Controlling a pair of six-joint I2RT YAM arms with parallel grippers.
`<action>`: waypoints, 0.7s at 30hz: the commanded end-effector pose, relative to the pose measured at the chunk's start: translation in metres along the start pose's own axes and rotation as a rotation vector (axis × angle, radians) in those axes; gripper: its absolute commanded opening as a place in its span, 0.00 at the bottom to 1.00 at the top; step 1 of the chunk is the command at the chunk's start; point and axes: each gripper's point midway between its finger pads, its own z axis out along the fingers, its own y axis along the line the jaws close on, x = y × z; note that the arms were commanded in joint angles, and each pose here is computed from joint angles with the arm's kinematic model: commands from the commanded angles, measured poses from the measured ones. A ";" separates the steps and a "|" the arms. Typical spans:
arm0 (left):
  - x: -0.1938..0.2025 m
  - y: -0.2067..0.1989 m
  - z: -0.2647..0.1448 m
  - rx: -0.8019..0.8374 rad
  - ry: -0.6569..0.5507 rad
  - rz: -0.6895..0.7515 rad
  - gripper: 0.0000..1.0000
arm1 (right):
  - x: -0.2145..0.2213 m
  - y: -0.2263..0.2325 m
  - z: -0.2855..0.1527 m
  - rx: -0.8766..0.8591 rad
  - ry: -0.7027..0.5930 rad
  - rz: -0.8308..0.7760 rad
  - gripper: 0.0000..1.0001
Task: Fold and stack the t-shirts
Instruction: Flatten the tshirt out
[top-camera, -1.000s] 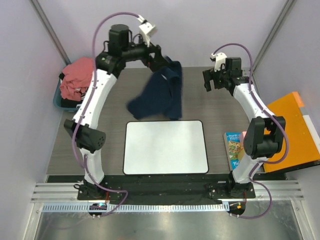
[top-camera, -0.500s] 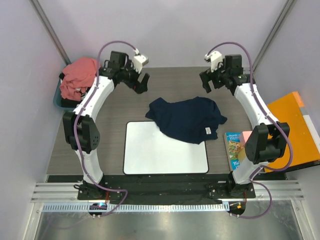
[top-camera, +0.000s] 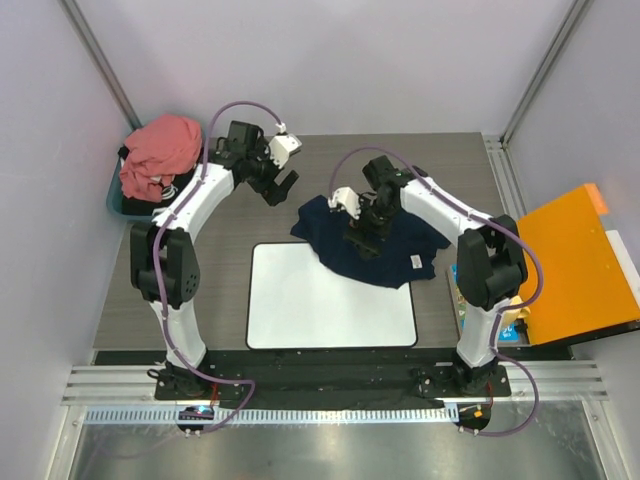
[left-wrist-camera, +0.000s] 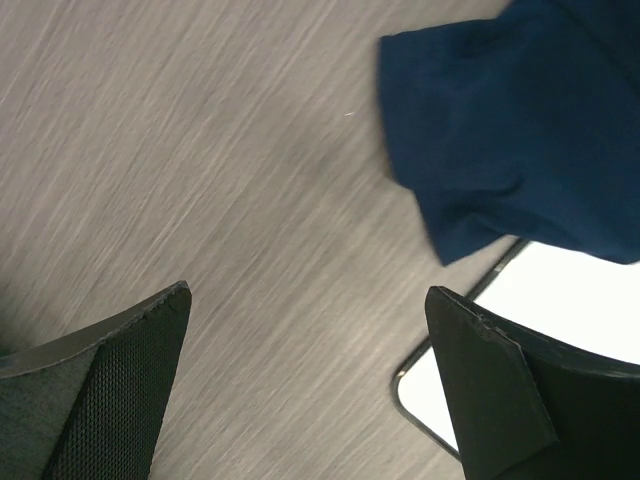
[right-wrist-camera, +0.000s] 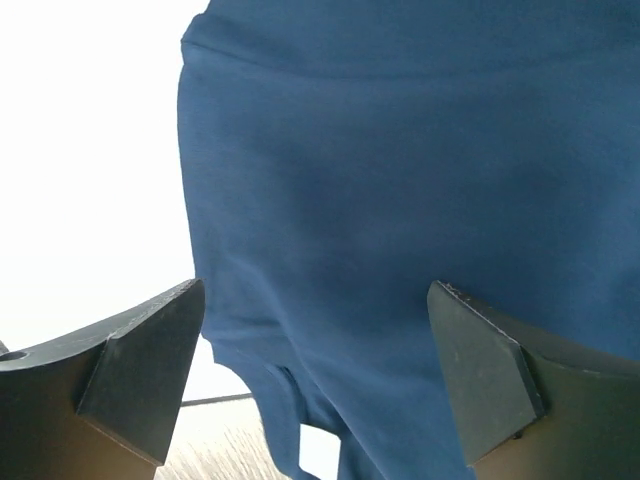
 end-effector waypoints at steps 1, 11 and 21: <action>-0.010 0.030 -0.009 -0.138 -0.049 0.023 1.00 | -0.011 0.023 0.013 -0.066 0.007 -0.047 0.99; -0.003 0.046 0.000 -0.142 -0.052 -0.019 1.00 | -0.011 0.027 0.071 -0.063 0.034 0.016 0.98; 0.012 0.044 0.011 -0.128 -0.017 -0.033 1.00 | 0.001 0.002 0.068 0.070 0.115 0.004 0.01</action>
